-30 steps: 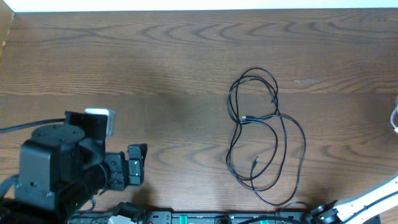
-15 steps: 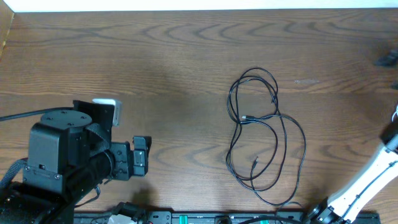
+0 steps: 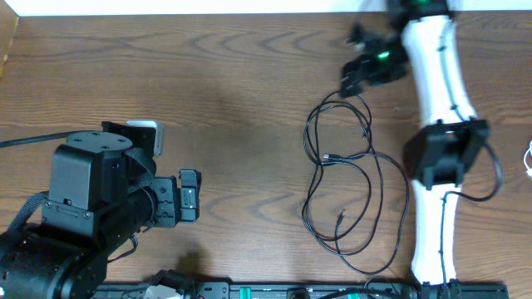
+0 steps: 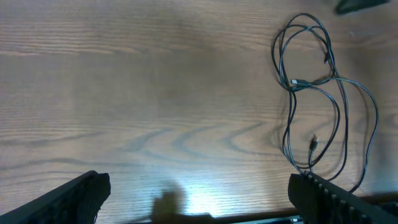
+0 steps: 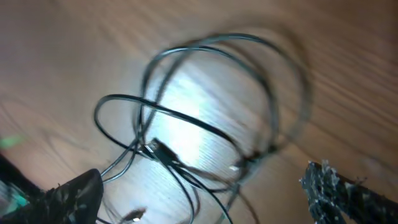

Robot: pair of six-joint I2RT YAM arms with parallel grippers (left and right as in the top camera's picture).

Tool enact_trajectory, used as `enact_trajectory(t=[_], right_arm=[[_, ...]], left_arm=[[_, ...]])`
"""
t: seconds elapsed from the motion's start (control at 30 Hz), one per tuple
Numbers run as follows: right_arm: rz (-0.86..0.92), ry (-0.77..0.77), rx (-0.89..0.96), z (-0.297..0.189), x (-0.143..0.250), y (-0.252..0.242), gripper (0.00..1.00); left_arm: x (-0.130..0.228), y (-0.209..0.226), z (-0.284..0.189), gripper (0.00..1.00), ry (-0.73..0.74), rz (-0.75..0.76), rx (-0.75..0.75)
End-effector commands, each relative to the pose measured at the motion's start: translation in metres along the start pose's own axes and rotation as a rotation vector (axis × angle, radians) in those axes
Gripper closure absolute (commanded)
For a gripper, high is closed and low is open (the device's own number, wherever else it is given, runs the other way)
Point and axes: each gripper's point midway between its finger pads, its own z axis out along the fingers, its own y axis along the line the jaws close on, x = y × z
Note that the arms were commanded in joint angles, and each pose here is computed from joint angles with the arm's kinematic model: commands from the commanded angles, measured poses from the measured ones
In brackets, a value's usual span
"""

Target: Untangle cables

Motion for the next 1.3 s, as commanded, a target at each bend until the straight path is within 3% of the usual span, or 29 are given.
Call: enact_trajectory(t=[0.0, 0.2, 0.53, 0.7, 0.97, 1.1, 1.27], right_arm=[[-0.121, 0.108, 0.093, 0.013, 0.012, 0.009, 0.01], [-0.218, 0.263, 0.040, 0.051, 0.037, 0.025, 0.01], [-0.175, 0.206, 0.074, 0.063, 0.023, 0.016, 0.01], [0.247, 0.070, 0.135, 0.066, -0.004, 0.008, 0.01], [0.467, 0.071, 0.234, 0.067, -0.001, 0.007, 0.01], [0.673, 0.081, 0.269, 0.069, 0.006, 0.015, 0.01], [1.071, 0.021, 0.287, 0.072, 0.003, 0.024, 0.01]], left_arm=[[0.001, 0.003, 0.001, 0.02, 0.002, 0.034, -0.019], [0.001, 0.003, 0.001, 0.02, 0.002, 0.072, -0.019], [0.001, 0.003, 0.001, 0.02, 0.001, 0.071, -0.018], [0.001, 0.003, 0.001, 0.02, 0.001, 0.071, -0.018], [0.001, 0.000, 0.001, 0.02, 0.005, 0.071, 0.000], [0.001, 0.000, 0.001, 0.02, 0.001, 0.071, 0.000], [0.001, 0.000, 0.001, 0.02, 0.002, 0.071, 0.000]])
